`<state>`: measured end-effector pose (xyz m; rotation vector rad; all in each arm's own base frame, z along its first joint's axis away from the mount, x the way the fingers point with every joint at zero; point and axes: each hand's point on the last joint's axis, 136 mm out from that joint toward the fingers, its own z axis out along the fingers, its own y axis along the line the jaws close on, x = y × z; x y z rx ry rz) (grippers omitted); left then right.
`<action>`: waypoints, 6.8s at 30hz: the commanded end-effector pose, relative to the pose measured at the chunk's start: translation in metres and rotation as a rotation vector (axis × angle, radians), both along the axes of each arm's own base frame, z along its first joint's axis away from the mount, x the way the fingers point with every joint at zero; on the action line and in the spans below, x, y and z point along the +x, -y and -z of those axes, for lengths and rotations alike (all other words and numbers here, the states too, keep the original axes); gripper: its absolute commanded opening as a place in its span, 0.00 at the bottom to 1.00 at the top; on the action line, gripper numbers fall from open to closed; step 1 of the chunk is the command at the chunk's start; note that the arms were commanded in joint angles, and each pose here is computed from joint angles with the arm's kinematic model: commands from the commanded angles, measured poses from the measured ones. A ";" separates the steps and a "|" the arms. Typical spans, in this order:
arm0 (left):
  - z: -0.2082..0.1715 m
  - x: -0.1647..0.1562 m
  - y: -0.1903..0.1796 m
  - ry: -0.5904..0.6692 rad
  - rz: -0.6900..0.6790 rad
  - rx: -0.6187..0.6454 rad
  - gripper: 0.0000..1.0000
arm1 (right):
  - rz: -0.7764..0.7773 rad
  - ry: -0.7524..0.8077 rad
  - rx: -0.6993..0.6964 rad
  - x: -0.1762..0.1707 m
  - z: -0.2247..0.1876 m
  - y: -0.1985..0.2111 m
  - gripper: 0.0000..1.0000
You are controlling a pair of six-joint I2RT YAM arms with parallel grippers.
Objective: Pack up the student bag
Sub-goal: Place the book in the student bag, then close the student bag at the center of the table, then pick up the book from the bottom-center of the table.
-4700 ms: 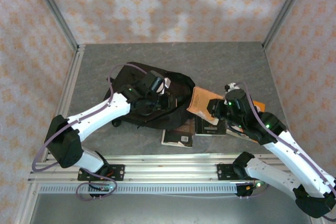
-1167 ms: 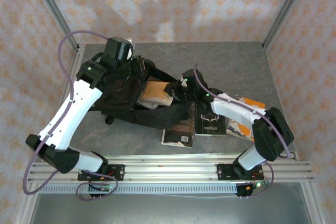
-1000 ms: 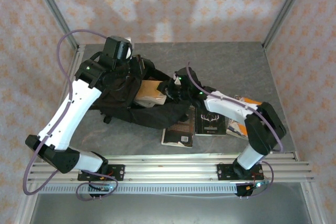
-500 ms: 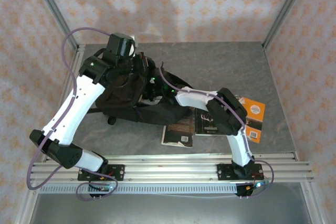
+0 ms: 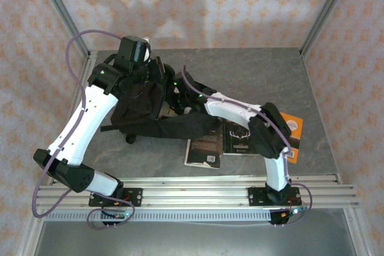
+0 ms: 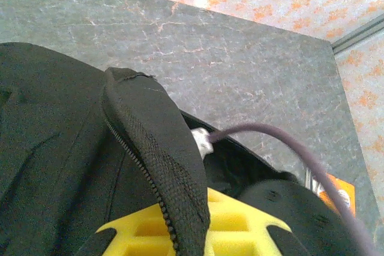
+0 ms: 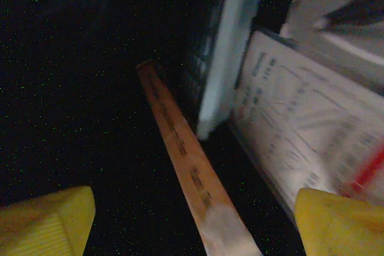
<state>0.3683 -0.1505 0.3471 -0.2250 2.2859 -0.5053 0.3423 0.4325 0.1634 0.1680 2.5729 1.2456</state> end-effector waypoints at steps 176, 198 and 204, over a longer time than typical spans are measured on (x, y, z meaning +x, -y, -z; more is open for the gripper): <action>0.349 -0.195 0.103 -0.667 0.511 0.227 0.04 | -0.046 -0.126 -0.677 -0.115 0.132 0.222 0.63; 0.354 -0.191 0.084 -0.660 0.475 0.298 0.02 | -0.067 -0.164 -0.941 -0.106 0.155 0.248 0.75; 0.354 -0.189 0.089 -0.660 0.487 0.293 0.02 | -0.179 -0.237 -0.682 -0.121 0.169 0.197 0.75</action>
